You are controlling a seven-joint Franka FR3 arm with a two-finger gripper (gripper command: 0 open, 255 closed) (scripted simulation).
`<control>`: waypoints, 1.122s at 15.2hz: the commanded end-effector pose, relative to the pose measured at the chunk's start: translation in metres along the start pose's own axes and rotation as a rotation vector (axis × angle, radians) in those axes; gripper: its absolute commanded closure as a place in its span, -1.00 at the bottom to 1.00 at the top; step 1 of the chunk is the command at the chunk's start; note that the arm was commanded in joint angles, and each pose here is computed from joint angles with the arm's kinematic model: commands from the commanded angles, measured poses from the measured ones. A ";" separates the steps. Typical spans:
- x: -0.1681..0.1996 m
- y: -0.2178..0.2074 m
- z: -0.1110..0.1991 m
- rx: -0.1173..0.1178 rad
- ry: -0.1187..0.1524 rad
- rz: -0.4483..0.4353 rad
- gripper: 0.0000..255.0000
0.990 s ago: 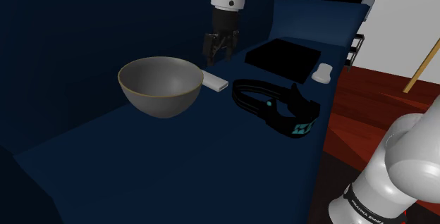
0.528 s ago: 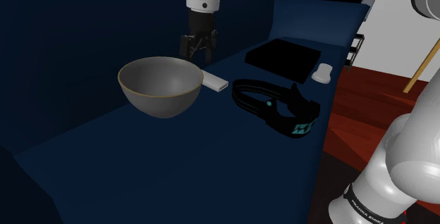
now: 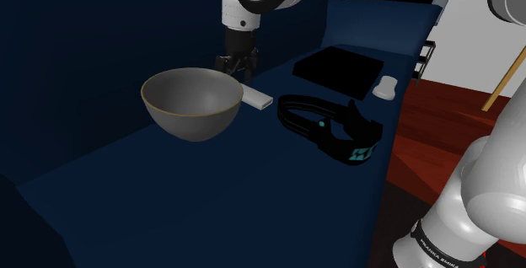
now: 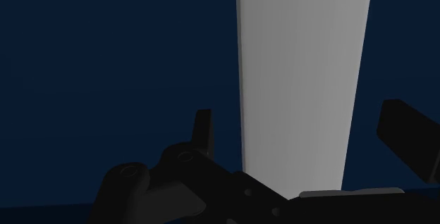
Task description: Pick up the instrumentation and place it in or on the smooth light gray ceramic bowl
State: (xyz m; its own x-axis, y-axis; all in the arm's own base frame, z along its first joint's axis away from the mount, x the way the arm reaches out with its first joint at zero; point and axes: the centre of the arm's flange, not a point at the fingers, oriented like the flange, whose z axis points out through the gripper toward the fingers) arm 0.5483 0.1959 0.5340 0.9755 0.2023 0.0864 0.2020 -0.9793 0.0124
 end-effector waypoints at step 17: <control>0.001 0.000 -0.010 0.000 0.000 0.000 1.00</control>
State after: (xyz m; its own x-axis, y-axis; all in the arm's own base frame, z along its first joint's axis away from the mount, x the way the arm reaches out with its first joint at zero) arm 0.5494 0.1952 0.5384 0.9755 0.2024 0.0864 0.2021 -0.9793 0.0123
